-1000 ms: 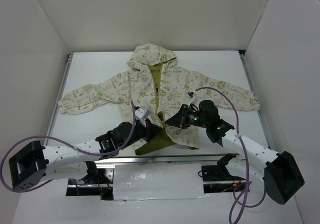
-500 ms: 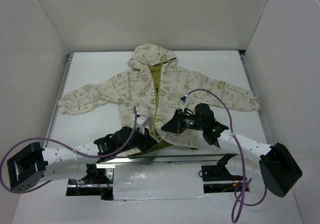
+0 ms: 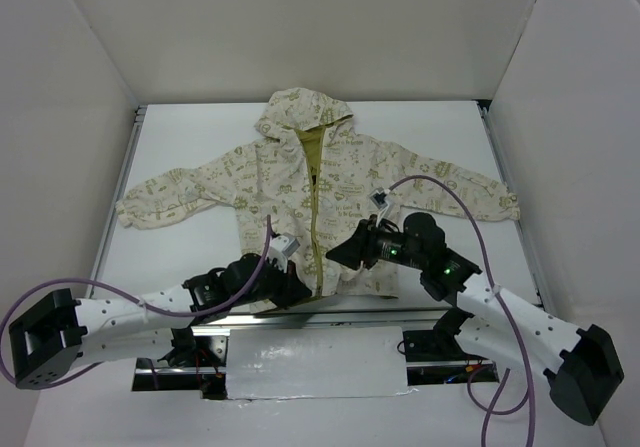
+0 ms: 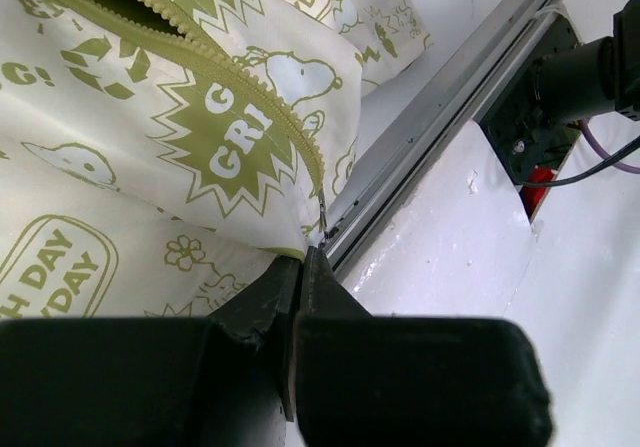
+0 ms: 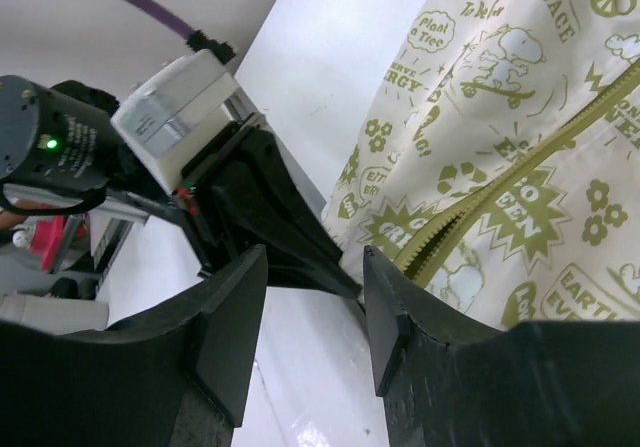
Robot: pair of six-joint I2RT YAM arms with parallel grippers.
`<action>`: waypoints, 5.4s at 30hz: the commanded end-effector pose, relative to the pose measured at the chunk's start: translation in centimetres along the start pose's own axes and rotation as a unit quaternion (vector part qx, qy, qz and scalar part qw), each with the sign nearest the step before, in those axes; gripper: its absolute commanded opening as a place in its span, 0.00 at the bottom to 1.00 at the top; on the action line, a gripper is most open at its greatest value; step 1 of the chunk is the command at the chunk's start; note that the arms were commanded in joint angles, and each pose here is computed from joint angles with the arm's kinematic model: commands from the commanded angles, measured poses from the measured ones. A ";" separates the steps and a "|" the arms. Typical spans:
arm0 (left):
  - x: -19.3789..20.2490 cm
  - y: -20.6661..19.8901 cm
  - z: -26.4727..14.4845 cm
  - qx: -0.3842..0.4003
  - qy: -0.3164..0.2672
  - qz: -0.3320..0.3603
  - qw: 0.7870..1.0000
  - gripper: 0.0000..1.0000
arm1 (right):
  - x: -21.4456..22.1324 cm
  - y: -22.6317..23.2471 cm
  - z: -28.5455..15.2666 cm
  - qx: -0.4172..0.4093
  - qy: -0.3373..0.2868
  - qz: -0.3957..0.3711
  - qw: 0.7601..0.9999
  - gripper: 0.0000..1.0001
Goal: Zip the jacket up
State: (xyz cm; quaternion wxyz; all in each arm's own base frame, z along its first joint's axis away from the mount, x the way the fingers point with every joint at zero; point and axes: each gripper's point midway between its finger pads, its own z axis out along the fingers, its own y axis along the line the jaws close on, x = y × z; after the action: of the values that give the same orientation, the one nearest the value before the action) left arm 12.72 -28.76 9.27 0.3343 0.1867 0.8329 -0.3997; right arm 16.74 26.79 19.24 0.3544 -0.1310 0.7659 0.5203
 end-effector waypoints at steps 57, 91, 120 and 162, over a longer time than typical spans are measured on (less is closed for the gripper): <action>-3.8 -4.4 2.6 0.083 -0.053 -0.043 0.994 0.00 | 12.5 -3.2 -0.9 0.025 0.012 0.252 0.967 0.56; -4.9 -4.3 2.0 0.078 -0.082 -0.061 0.992 0.00 | 11.8 -5.8 -0.7 0.045 -0.004 0.231 0.972 0.54; -4.0 -3.7 3.1 0.071 -0.071 -0.064 0.993 0.00 | 11.7 -6.0 -1.8 0.040 -0.021 0.236 0.971 0.35; -2.4 -3.2 4.0 0.092 -0.067 -0.030 0.993 0.00 | 11.7 -5.5 -1.9 0.029 0.012 0.209 0.978 0.34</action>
State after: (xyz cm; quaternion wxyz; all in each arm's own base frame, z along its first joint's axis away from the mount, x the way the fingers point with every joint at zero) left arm 14.60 -33.54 10.08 0.3476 0.1451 0.7935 -0.4779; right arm 11.99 25.62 10.53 0.2435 0.0536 0.7878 0.5632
